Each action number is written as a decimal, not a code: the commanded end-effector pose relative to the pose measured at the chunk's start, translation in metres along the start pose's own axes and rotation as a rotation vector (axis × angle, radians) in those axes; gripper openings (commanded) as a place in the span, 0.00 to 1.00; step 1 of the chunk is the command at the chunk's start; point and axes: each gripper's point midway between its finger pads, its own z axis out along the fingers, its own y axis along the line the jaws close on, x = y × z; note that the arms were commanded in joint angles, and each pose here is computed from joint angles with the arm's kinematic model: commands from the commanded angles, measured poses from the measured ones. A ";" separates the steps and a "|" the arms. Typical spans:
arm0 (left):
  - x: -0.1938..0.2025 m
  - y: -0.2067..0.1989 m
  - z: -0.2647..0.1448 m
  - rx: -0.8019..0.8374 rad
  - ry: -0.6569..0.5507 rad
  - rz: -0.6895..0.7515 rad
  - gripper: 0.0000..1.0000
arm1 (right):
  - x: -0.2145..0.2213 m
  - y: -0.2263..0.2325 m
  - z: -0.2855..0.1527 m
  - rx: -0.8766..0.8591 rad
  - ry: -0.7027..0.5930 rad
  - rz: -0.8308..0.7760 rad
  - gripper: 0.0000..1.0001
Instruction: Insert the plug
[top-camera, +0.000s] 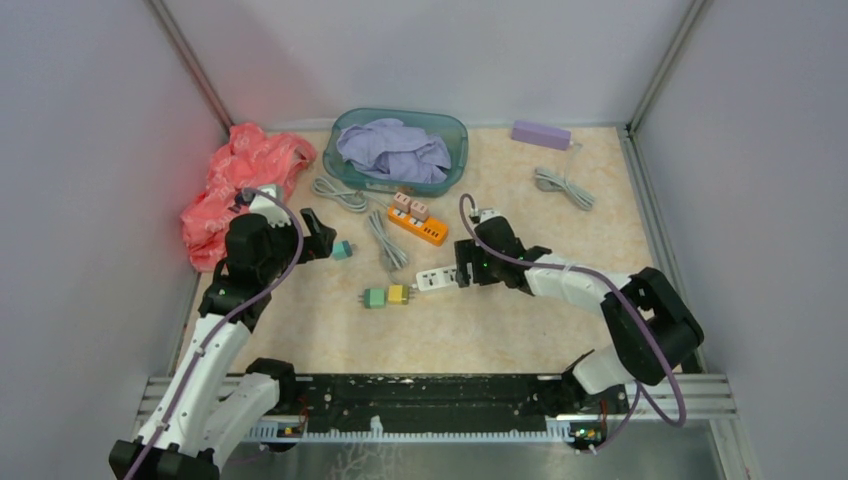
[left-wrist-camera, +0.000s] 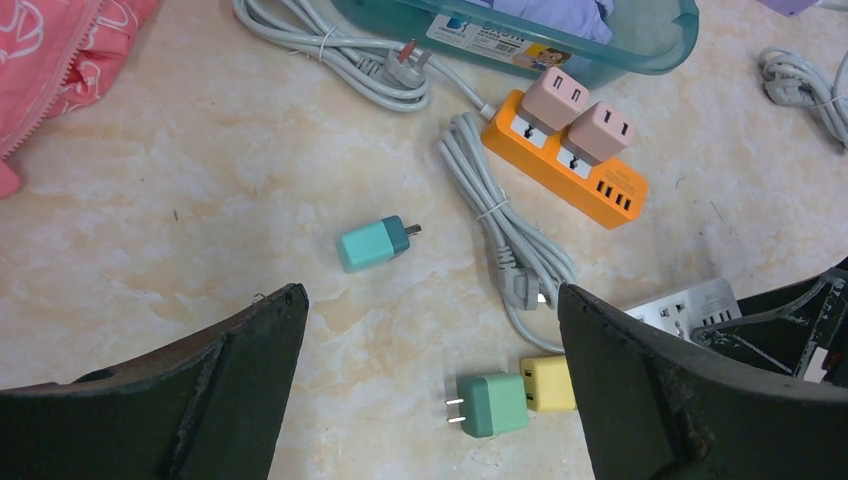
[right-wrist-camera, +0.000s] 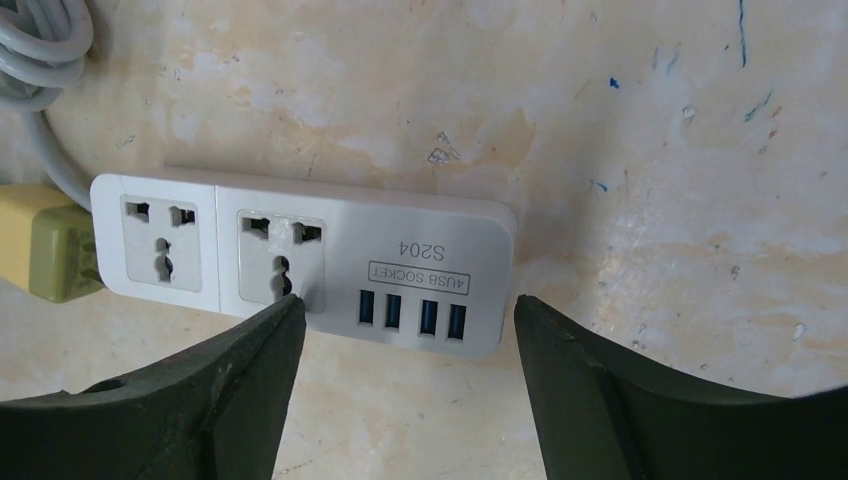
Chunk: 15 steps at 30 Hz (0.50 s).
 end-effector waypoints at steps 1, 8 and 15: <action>-0.003 -0.004 0.001 0.023 -0.008 -0.007 1.00 | -0.029 0.003 -0.011 0.010 -0.053 -0.168 0.77; -0.004 -0.005 0.000 0.030 -0.010 -0.003 1.00 | -0.039 0.016 -0.031 -0.100 -0.012 -0.500 0.99; -0.006 -0.004 -0.001 0.028 -0.018 -0.004 1.00 | -0.043 0.029 -0.034 -0.216 0.058 -0.759 0.99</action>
